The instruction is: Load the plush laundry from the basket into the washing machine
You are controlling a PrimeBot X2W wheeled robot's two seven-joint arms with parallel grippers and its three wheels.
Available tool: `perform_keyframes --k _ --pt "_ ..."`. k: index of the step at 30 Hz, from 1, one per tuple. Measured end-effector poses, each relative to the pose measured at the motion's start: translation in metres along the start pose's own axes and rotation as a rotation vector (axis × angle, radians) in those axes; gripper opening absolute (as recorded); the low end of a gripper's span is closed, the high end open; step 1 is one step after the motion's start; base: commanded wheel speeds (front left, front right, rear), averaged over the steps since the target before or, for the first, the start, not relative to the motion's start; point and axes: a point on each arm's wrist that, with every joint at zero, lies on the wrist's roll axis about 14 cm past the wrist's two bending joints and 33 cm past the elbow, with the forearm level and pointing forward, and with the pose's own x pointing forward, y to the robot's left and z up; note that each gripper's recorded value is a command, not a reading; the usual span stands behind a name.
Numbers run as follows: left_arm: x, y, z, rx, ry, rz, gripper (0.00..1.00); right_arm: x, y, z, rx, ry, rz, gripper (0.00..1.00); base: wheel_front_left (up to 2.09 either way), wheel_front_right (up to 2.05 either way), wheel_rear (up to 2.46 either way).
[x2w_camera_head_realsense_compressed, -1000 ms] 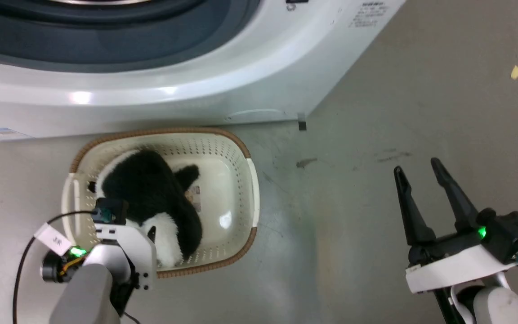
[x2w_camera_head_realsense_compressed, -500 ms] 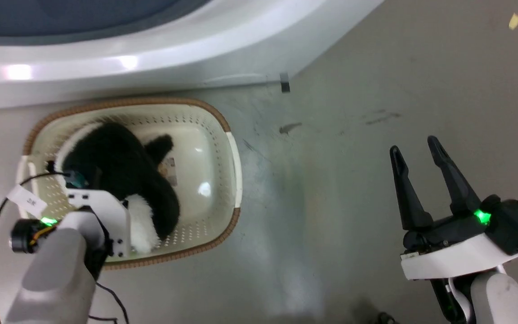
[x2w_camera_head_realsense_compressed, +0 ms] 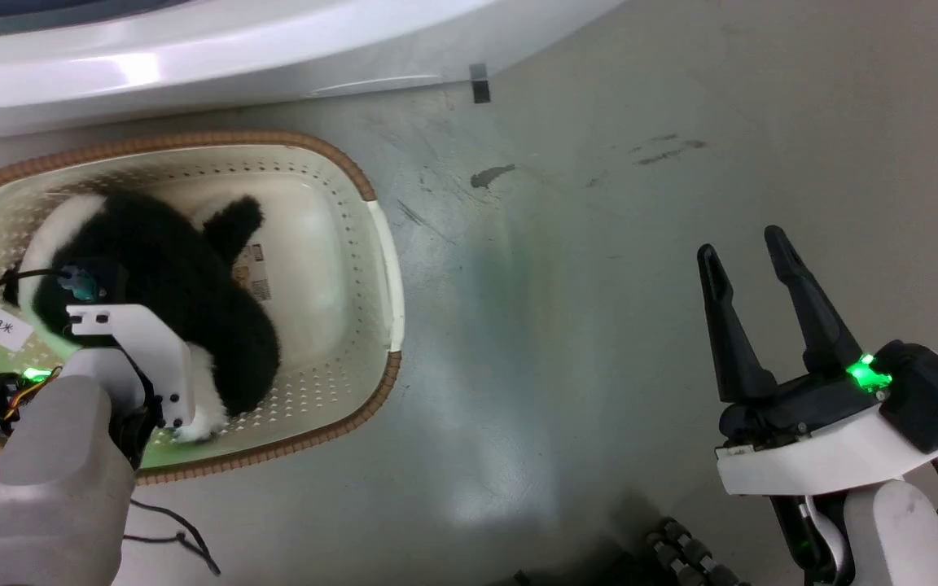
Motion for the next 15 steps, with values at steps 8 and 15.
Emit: perform_keyframes --k 8,15 --pt "-0.001 -0.001 -0.006 0.001 -0.005 -0.003 0.00 -0.003 -0.003 0.004 0.005 -0.015 -0.009 1.00 0.00 0.00 0.00" --pt "-0.026 -0.010 0.000 -0.044 -0.074 -0.023 0.00 -0.010 0.003 0.024 -0.009 -0.072 0.008 1.00 0.00 0.00 0.00"
